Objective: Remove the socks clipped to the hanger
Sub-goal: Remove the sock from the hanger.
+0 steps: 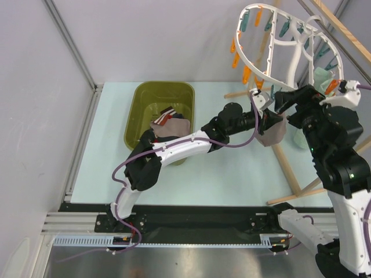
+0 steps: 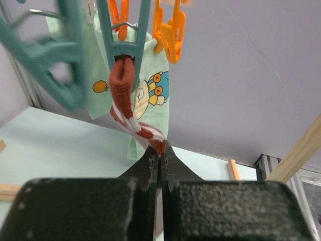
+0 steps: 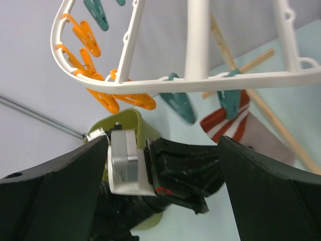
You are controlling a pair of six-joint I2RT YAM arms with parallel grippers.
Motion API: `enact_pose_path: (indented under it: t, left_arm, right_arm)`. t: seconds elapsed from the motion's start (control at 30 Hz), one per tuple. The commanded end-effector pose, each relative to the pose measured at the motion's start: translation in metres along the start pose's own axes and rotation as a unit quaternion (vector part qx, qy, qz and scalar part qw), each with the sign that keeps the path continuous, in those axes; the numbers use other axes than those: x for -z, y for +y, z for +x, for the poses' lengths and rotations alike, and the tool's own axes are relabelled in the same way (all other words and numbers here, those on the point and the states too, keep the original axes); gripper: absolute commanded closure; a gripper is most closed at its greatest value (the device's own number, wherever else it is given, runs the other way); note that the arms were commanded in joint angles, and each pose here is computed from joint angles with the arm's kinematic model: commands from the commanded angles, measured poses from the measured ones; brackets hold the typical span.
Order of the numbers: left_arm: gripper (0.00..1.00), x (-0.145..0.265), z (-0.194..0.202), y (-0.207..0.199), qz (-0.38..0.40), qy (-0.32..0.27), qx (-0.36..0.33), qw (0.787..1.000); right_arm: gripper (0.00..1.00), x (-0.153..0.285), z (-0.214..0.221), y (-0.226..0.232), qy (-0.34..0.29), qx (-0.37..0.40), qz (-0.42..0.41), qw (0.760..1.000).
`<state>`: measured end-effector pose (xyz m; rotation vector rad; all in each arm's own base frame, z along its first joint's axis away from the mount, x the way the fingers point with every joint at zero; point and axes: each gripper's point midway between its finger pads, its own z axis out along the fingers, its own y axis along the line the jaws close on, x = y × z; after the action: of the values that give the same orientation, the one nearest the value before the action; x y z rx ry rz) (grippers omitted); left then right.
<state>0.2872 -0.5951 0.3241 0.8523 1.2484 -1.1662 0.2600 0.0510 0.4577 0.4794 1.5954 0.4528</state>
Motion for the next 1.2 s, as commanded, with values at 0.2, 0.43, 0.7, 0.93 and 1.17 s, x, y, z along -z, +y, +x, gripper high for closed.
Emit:
enact_pose_path:
  t: [0.2, 0.43, 0.7, 0.93, 1.17]
  left_arm:
    - [1.00, 0.011, -0.070, -0.020, 0.023, -0.031, 0.025, 0.999]
    - [1.00, 0.021, -0.079, -0.038, 0.060, -0.027, 0.044, 0.997]
    - [1.00, 0.030, -0.101, -0.056, 0.102, -0.034, 0.074, 0.991]
    - [1.00, 0.034, -0.108, -0.064, 0.123, -0.031, 0.093, 0.988]
    - [0.93, 0.034, -0.103, -0.066, 0.131, -0.022, 0.115, 0.984]
  right_arm:
    - [0.03, 0.047, 0.025, -0.036, 0.027, 0.087, 0.001, 0.996]
    - [0.03, 0.058, 0.084, -0.074, 0.066, 0.119, -0.003, 0.991]
    - [0.01, 0.045, 0.129, -0.103, 0.054, 0.116, -0.003, 0.992]
    - [0.00, 0.031, 0.151, -0.117, 0.043, 0.082, 0.008, 0.996]
    - [0.72, 0.029, 0.168, -0.111, 0.064, 0.056, -0.017, 0.996]
